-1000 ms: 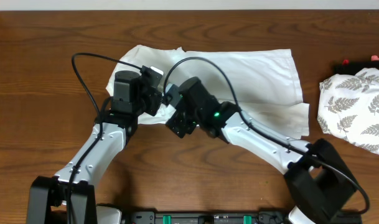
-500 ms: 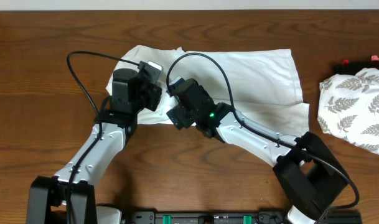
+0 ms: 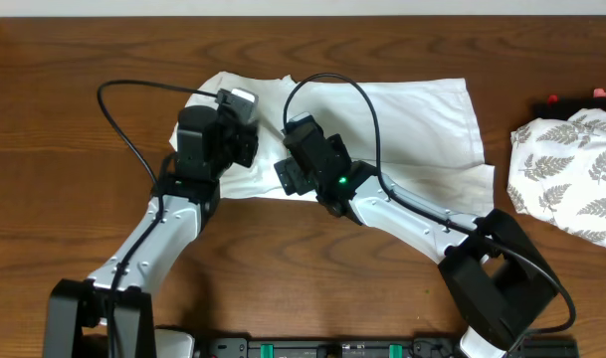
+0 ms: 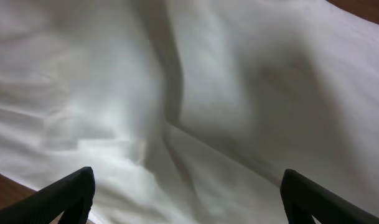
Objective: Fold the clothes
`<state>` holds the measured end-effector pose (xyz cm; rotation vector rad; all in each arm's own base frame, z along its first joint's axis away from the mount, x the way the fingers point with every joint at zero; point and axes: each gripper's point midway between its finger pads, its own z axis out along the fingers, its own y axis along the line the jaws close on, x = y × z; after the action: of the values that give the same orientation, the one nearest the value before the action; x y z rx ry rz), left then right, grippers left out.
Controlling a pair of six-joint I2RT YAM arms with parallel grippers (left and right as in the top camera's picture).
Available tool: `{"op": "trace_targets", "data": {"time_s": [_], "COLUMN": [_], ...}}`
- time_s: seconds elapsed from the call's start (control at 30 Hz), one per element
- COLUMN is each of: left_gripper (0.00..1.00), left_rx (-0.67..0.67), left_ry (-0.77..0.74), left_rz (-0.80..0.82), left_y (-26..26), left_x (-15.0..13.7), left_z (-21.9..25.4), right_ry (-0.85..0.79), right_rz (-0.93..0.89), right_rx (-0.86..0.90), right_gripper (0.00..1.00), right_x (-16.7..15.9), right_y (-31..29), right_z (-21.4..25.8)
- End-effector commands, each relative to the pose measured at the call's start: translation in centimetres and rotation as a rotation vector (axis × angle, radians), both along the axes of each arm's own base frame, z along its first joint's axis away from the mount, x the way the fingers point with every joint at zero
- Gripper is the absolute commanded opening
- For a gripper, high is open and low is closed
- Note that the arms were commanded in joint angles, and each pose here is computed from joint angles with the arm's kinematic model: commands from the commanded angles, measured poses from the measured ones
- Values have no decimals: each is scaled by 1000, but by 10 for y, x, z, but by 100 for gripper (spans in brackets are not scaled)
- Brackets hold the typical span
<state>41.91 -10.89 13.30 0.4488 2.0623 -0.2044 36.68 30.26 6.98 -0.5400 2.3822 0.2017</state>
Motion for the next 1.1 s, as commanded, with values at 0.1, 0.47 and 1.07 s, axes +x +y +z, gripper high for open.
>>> {"op": "trace_targets", "data": {"time_s": [0.1, 0.47, 1.07], "left_gripper": [98, 98, 98], "left_rx": [-6, -234, -347], "left_ry": [53, 203, 533], "left_rz": [22, 549, 539], "left_y": [1, 109, 91], "left_x": [5, -24, -51], "left_z": [-19, 0, -72], "right_ry": [-4, -73, -92], "right_rz": [36, 215, 594], "right_rx": [60, 39, 315], "right_gripper": [92, 54, 1], "right_x": [-2, -4, -32], "right_y": [12, 30, 104], "right_z": [17, 27, 40]}}
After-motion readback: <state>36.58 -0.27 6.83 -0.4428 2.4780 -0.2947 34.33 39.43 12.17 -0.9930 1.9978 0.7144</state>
